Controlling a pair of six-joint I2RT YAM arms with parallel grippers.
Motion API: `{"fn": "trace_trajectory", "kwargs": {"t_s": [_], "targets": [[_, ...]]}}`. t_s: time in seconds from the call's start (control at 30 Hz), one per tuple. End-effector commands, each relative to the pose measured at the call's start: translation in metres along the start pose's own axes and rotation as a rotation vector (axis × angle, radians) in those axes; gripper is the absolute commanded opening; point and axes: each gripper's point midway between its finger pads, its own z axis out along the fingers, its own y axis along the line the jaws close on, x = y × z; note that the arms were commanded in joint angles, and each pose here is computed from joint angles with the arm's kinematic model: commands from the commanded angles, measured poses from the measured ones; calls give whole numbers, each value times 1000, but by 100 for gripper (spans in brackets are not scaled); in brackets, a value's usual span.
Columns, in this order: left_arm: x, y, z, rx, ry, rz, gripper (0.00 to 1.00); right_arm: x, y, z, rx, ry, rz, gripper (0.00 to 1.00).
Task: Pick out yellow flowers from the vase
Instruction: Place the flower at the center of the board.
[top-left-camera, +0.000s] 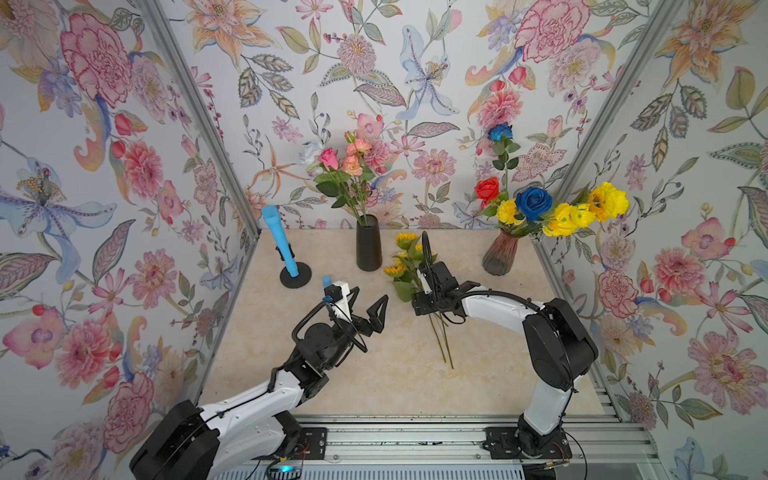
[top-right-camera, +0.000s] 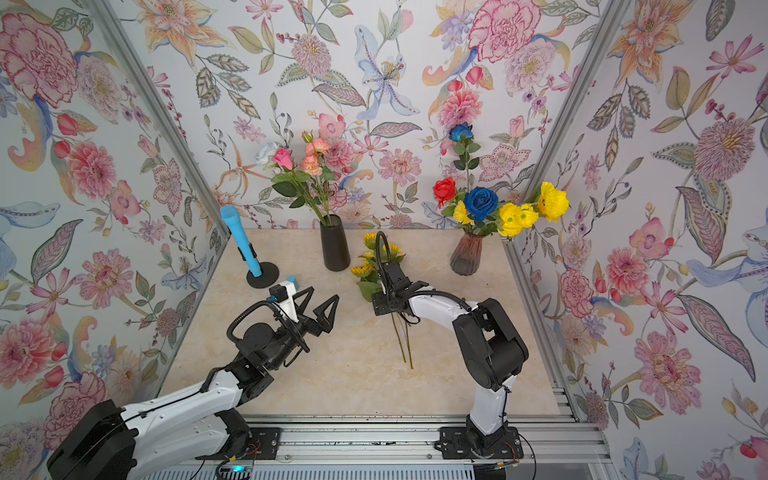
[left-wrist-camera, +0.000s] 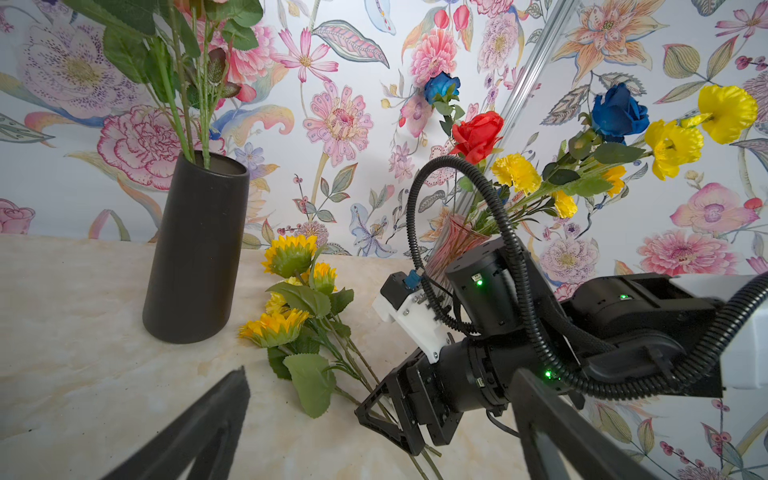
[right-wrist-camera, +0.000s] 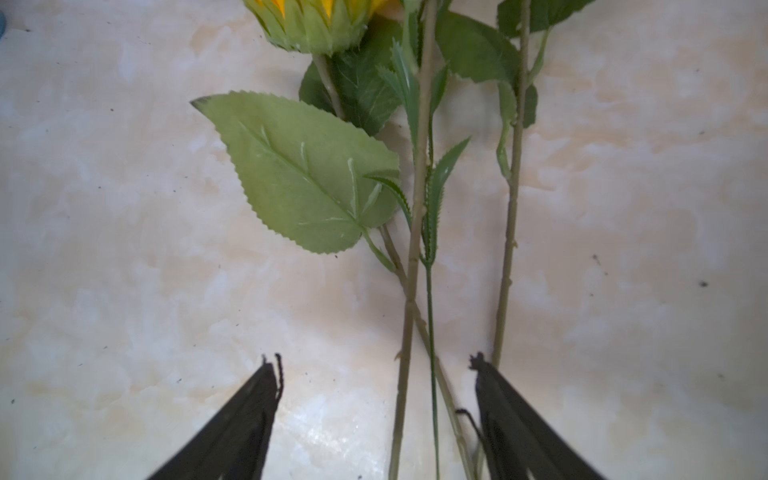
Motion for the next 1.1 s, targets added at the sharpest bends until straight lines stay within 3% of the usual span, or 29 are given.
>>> {"fn": "trace_trajectory", "kwargs": {"t_s": [0.0, 0.23, 0.47, 0.77, 1.07], "targets": [[2, 3, -7, -19, -4, 41, 100, -11, 4, -28, -25, -67, 19, 88], [6, 5, -10, -9, -14, 55, 100, -25, -17, -94, -24, -226, 104, 100], [8, -1, -7, 34, -30, 56, 100, -16, -103, -158, 120, -418, 315, 100], [9, -6, -8, 75, -60, 57, 100, 17, -200, -192, 335, -593, 534, 100], [17, 0, -8, 61, -72, 82, 100, -18, -226, -224, 297, -796, 509, 98]]}}
